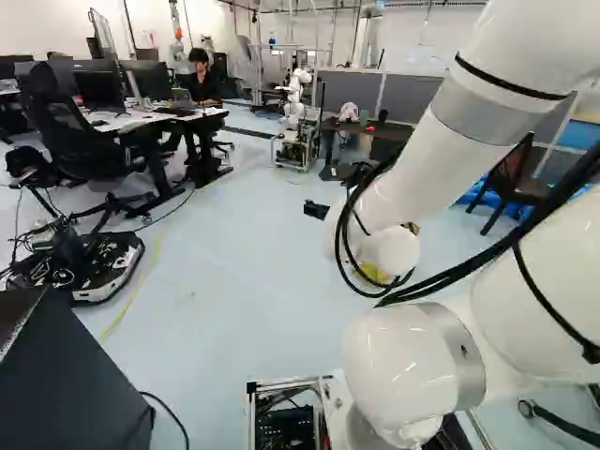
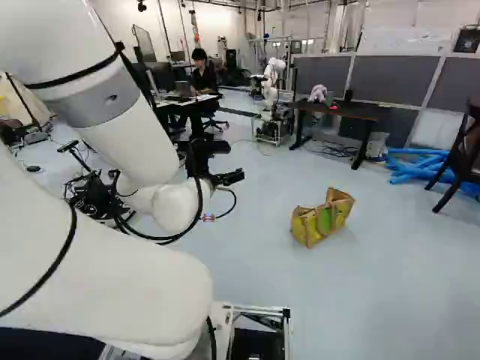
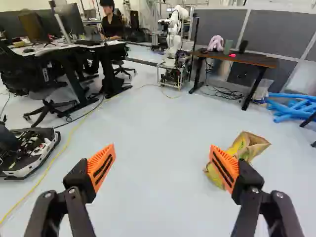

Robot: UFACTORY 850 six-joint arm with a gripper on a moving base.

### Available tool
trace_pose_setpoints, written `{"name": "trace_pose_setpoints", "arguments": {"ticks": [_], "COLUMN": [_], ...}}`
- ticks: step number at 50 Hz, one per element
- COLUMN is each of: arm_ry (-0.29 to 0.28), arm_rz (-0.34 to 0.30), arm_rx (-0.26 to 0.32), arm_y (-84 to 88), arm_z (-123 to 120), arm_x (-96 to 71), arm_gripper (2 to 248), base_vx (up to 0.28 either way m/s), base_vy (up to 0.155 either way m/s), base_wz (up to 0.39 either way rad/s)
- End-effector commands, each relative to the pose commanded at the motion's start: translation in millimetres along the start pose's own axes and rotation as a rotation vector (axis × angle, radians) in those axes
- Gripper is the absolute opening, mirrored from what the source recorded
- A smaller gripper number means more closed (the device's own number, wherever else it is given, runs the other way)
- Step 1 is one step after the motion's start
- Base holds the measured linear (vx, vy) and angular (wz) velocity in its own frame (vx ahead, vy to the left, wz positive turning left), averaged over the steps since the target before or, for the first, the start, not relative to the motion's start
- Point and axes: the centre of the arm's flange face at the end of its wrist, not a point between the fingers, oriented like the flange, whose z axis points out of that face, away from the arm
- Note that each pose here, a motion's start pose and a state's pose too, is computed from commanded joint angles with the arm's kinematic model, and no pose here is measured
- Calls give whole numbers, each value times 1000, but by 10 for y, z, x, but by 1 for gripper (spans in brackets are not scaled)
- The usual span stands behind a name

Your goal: Pick up the bag on the ground and place it on the table

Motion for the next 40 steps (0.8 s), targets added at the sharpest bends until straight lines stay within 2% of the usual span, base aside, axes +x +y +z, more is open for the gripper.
{"name": "trace_pose_setpoints", "arguments": {"ticks": [40], "arm_ry": [0], "arm_rz": [0], "arm_rx": [0], "arm_y": [0], "arm_z": [0], "arm_x": [0], "arm_gripper": [247], "base_vx": [5], "base_vy": [0], "base_wz": [0]}}
